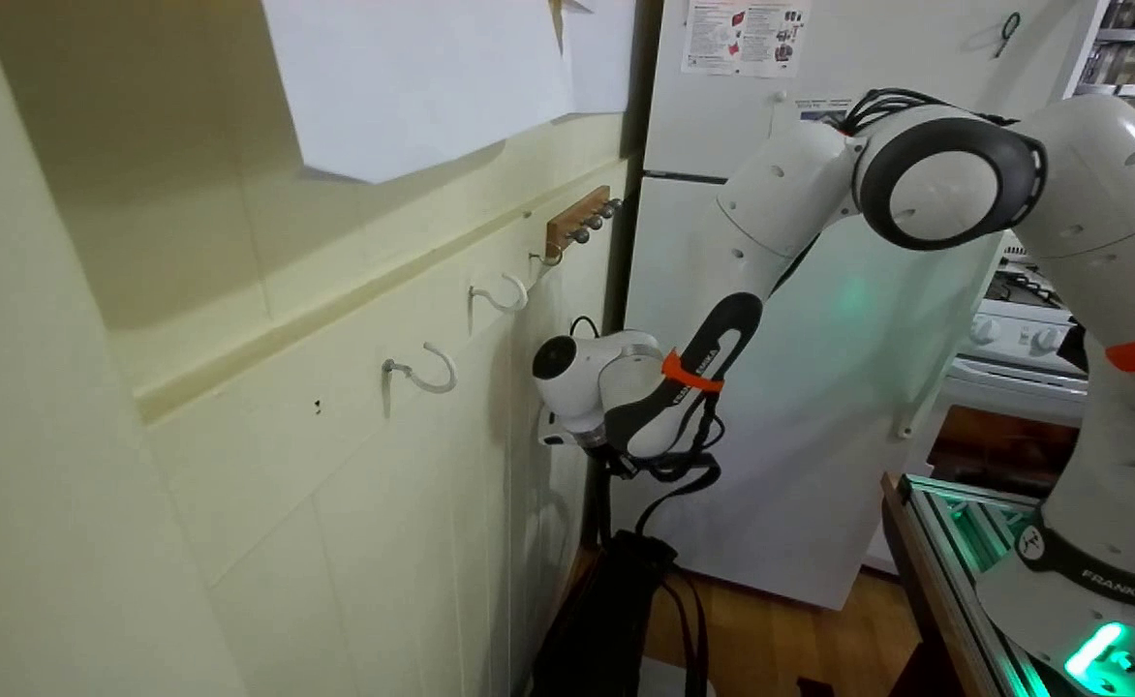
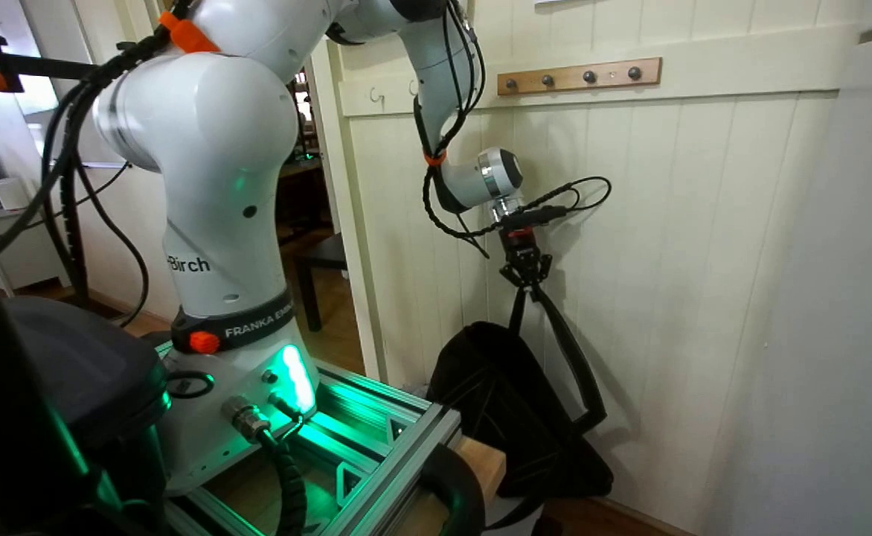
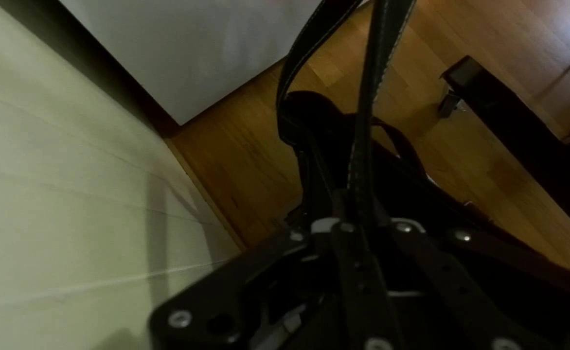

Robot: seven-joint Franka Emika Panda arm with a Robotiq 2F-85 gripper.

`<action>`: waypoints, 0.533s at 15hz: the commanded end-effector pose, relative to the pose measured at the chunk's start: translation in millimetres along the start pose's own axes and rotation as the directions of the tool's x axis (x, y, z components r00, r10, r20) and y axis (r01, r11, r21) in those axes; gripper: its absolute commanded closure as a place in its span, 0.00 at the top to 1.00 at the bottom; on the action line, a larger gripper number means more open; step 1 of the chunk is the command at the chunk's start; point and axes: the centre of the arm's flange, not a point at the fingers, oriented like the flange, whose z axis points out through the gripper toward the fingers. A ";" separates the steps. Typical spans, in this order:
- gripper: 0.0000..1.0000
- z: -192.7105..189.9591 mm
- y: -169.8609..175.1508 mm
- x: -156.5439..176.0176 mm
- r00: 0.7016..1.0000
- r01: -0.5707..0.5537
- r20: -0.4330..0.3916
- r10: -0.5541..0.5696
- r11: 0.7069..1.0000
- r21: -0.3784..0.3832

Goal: Hook the black bag on the third hook from the left

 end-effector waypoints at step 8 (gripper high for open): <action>0.02 -38.1 -23.4 2.4 0.998 0.035 -0.040 -0.041 0.991 -0.132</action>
